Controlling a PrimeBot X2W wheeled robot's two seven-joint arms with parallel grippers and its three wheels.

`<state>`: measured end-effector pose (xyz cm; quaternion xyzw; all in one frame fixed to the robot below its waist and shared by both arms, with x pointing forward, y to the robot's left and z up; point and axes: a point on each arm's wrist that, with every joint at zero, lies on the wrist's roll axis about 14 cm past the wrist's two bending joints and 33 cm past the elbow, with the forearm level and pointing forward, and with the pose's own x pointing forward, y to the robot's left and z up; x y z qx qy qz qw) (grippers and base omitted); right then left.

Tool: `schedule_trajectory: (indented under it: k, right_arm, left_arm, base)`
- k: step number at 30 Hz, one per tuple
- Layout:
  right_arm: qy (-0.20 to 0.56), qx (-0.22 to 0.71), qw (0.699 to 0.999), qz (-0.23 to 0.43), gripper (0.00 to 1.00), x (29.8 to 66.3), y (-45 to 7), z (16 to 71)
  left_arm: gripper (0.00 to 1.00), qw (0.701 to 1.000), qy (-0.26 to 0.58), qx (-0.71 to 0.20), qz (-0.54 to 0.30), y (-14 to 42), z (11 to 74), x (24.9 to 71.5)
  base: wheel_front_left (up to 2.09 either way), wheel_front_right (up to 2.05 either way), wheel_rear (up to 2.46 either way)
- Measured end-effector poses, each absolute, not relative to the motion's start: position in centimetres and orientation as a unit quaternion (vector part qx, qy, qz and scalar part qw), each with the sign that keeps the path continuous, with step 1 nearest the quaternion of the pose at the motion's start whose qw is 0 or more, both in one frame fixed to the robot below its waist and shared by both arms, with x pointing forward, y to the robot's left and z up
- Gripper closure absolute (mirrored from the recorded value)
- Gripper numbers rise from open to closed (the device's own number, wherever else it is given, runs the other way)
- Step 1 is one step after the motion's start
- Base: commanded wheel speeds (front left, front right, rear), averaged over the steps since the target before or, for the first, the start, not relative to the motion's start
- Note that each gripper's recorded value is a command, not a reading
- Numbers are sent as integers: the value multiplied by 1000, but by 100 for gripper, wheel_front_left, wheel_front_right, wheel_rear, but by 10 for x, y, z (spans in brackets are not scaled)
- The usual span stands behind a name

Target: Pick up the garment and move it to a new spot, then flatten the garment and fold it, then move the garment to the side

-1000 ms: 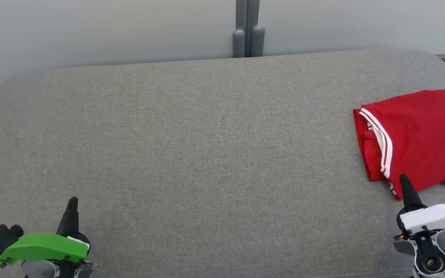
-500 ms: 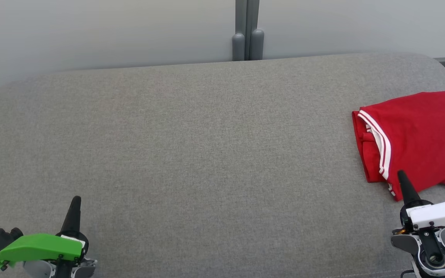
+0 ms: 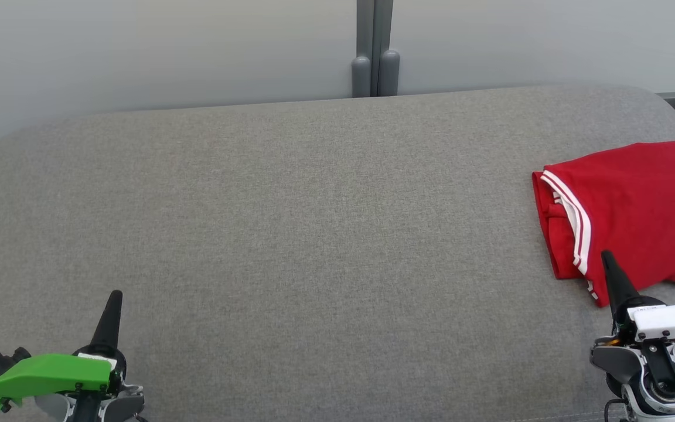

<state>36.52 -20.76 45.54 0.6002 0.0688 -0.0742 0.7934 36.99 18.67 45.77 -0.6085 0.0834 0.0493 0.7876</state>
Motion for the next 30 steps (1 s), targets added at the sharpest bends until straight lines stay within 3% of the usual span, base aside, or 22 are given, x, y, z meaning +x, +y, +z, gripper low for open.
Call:
schedule_trajectory:
  k: [19, 30]
  right_arm:
    - [27, 703, 709, -48, 100, 372, -207, 476]
    - [27, 710, 702, -48, 100, 372, -205, 475]
  left_arm:
    - [100, 712, 49, -700, 27, 187, 475, 374]
    - [100, 705, 46, -708, 25, 187, 477, 375]
  base:
    - [0, 0, 0]
    - [0, 0, 0]
